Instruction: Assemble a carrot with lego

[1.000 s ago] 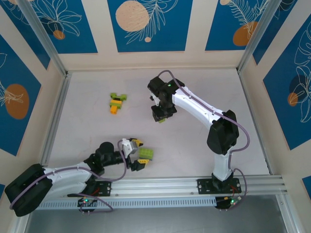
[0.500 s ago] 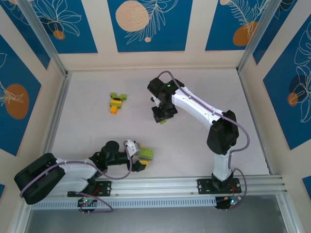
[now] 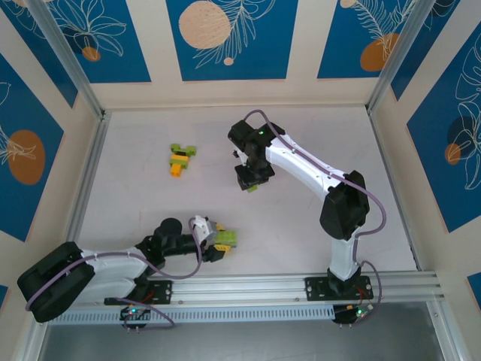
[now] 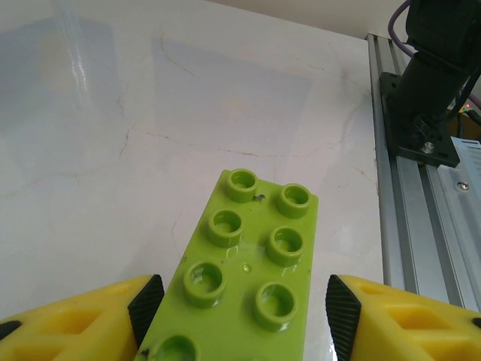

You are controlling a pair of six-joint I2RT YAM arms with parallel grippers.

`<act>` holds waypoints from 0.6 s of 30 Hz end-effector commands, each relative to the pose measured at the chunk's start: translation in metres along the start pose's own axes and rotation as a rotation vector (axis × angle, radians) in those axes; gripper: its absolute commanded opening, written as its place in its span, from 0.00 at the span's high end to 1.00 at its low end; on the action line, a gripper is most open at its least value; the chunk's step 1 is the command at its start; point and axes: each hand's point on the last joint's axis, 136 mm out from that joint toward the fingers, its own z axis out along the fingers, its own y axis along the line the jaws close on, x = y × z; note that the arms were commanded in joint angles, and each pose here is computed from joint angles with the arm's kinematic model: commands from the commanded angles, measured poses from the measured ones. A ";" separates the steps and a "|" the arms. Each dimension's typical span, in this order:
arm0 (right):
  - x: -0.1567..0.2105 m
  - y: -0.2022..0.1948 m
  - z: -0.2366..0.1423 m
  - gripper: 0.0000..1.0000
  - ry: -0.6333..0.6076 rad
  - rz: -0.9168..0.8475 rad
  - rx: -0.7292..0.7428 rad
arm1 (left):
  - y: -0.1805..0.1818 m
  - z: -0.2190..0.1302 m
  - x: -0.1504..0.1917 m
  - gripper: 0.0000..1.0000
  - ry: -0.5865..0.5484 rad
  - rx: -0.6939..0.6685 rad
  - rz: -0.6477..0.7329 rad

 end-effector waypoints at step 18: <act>0.074 0.048 -0.022 0.72 0.054 0.122 -0.138 | -0.008 0.006 -0.012 0.51 -0.011 0.057 0.051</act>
